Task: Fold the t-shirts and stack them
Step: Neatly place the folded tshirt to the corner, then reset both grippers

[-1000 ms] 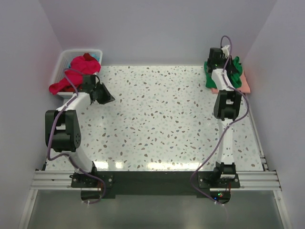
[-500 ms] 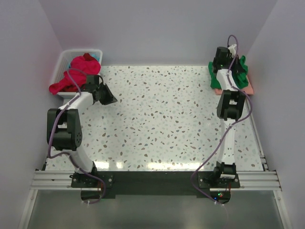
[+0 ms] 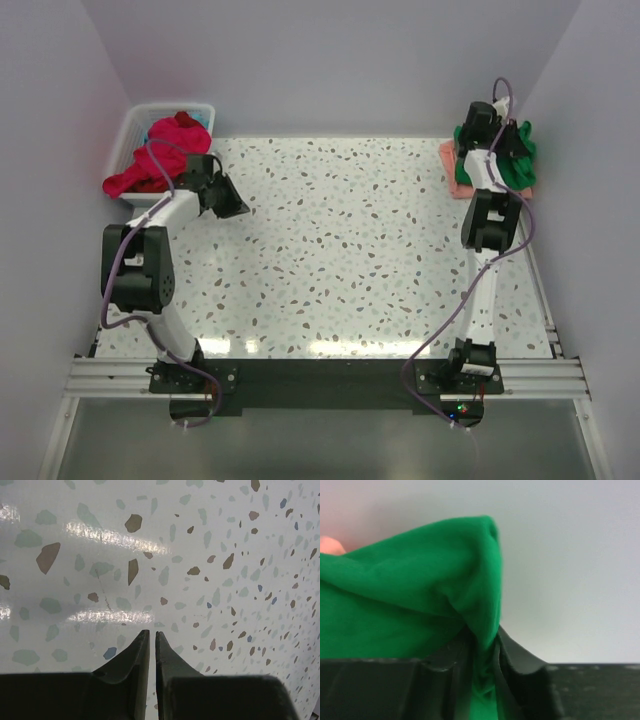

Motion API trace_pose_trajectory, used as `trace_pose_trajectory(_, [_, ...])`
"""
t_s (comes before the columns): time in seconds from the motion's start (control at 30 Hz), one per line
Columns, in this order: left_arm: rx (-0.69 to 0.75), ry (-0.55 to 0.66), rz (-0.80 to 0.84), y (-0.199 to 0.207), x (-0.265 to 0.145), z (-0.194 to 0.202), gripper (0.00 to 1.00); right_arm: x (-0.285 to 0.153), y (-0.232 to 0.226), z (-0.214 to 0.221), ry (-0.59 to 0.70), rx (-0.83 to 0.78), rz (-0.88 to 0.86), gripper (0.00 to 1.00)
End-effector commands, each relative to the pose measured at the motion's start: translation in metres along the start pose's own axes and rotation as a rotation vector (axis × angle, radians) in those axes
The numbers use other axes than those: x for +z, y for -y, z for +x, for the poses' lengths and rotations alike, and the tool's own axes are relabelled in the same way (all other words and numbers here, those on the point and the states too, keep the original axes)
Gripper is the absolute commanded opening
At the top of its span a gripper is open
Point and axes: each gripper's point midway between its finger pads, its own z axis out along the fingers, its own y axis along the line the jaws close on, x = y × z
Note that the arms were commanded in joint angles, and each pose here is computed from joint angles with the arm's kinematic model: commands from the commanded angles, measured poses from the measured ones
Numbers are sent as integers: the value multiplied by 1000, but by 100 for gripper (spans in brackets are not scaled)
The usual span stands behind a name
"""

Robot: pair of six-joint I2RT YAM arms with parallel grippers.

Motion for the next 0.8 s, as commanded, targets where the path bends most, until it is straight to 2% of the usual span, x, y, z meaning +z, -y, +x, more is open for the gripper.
trace_pose_trajectory(0.0, [29,30,9,13,-2,-13,14,3,-2,5,-10,62,25,54])
trace_pose_trajectory(0.1, [33,23,6,14,0,-9,14,2,-6,9,-19,45,3,74])
trace_pose_trajectory(0.2, [37,18,6,15,1,-6,14,1,-4,7,-20,54,-6,80])
trace_pose_trajectory(0.43, [46,24,13,19,-1,-4,14,-20,4,-16,20,91,-51,81])
trace_pose_trajectory(0.63, [58,44,19,22,-5,-4,14,-76,-14,-36,79,86,-165,81])
trace_pose_trajectory(0.77, [73,73,23,25,-13,-5,14,-130,-31,-49,125,83,-270,81])
